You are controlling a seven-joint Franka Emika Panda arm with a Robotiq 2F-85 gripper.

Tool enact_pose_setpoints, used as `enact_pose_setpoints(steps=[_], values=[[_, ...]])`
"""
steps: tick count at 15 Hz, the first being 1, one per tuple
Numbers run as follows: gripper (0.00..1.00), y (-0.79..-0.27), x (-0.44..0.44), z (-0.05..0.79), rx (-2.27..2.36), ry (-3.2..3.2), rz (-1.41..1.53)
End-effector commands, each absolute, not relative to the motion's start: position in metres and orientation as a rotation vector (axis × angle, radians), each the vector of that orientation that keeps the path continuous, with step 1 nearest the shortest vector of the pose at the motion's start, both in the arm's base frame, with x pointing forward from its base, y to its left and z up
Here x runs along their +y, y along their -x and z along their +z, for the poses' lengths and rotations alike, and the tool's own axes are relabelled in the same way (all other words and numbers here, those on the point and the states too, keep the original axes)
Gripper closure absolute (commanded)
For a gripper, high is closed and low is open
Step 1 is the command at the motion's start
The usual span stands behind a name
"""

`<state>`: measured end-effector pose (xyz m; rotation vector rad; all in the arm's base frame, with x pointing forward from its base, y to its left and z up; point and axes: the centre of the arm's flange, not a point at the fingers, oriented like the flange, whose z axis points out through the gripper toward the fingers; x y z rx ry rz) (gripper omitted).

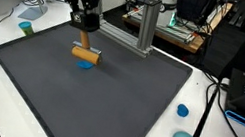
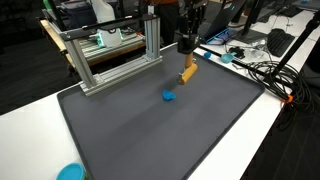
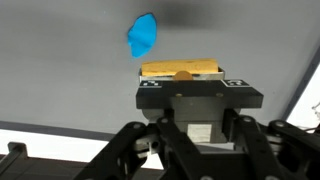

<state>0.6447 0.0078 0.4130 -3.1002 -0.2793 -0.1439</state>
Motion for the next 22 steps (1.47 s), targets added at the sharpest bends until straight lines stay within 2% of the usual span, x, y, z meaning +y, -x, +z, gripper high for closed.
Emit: enact_pose_setpoints(steps=[1,3,4,7,8,10,17,22], values=[[0.78,-0.677,-0.012,0.411,-0.572,3.050,-0.029],[0.78,-0.685,-0.023,0.404,-0.722,3.013,0.057],[0.53,-0.660,-0.012,0.397,-0.591,3.049,-0.002],[0.53,-0.670,-0.024,0.389,-0.672,3.023,0.041],[0.78,-0.671,-0.023,0.389,-0.680,3.020,0.042],[0.78,-0.655,-0.024,0.398,-0.912,2.922,-0.058],[0.78,-0.628,-0.049,0.442,-1.466,2.723,-0.128],[0.78,-0.618,-0.058,0.424,-1.812,2.485,-0.079]])
